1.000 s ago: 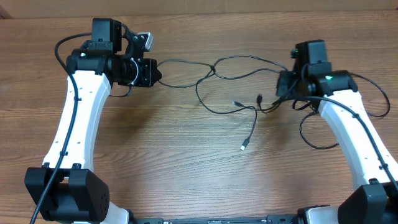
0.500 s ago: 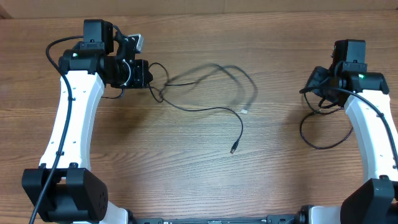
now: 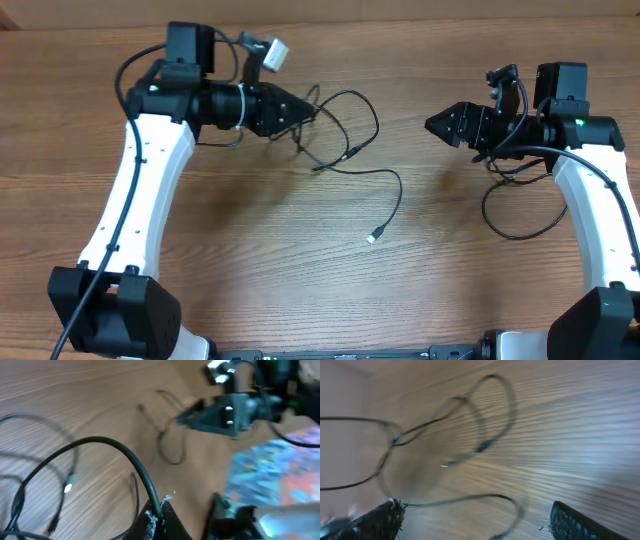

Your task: Untangle cables

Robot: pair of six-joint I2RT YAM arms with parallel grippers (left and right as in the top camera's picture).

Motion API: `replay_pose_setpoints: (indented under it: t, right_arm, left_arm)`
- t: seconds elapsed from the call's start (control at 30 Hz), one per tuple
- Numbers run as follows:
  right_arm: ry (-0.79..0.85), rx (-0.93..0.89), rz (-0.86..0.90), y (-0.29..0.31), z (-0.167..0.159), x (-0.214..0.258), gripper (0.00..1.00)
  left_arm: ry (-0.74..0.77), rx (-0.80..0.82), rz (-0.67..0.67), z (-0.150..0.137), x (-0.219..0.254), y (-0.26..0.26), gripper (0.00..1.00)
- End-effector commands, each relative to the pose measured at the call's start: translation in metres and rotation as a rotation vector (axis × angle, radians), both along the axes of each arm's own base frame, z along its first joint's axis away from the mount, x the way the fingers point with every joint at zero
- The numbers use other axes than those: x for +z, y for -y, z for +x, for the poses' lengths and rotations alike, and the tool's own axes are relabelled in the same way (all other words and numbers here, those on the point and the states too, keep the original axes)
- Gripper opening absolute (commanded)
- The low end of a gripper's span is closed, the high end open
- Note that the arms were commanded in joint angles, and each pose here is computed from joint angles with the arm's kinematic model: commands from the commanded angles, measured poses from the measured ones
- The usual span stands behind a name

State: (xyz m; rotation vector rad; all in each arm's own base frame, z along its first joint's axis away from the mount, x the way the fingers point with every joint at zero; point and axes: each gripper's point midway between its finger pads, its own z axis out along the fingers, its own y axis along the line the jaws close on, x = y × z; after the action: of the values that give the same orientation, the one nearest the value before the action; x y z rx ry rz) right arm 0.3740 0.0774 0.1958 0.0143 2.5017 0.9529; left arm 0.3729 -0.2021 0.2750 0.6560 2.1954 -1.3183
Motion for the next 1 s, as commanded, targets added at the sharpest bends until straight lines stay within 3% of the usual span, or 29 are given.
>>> replay_pose_setpoints:
  t: [0.0, 0.43, 0.6, 0.83, 0.97]
  right_arm:
    - [0.082, 0.123, 0.109, -0.026, -0.007, 0.029, 0.93]
    - [0.089, 0.287, 0.066, -0.091, -0.018, 0.017, 0.95]
    - [0.149, 0.315, 0.086, -0.114, -0.013, 0.028, 0.95]
    - [0.159, 0.111, 0.004, -0.116, 0.018, 0.027, 0.96]
    - [0.182, 0.09, -0.007, -0.123, 0.022, 0.03, 0.96]
  left_arm:
    - [0.034, -0.109, -0.097, -0.023, 0.025, 0.021, 0.04]
    - [0.099, -0.296, -0.329, -0.039, 0.085, 0.058, 0.04]
    - [0.075, -0.327, -0.36, -0.044, 0.096, 0.064, 0.04]
    - [0.058, -0.393, -0.384, -0.059, 0.104, 0.078, 0.04]
    - [0.057, -0.431, -0.407, -0.064, 0.115, 0.08, 0.04]
